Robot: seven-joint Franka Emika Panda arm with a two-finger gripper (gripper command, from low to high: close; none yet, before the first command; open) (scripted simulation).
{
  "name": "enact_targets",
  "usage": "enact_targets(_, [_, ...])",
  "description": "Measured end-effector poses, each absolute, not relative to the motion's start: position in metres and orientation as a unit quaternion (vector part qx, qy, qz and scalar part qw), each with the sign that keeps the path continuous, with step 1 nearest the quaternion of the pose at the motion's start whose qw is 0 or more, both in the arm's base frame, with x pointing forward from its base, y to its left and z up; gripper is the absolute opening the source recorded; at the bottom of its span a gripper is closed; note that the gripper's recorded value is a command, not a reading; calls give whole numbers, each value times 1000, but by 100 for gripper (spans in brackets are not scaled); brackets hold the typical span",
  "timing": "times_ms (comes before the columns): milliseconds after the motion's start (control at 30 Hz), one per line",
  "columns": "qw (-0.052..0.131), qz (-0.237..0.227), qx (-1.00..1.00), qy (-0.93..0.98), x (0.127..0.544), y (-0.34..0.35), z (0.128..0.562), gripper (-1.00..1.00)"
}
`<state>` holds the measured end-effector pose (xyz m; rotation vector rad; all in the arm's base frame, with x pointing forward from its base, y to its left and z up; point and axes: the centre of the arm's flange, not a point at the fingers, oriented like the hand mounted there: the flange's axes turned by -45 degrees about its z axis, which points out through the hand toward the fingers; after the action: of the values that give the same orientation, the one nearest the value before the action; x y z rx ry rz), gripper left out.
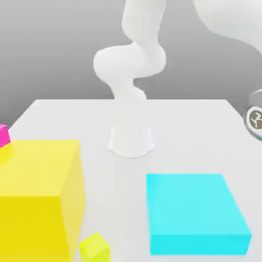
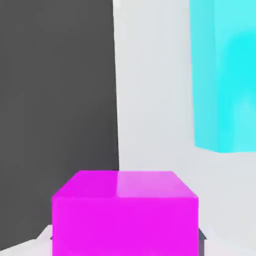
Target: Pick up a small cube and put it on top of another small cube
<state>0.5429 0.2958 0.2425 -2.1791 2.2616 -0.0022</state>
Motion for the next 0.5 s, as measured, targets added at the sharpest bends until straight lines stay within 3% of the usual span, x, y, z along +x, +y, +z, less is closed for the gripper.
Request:
enact_targets(333, [4,-6,-697,717,544,296,243,-100])
enact_targets(400, [-12,-3,-689,725,533,317,198,-100])
enact_targets(500, [-7,-2,-688,726,528,328,181,-100])
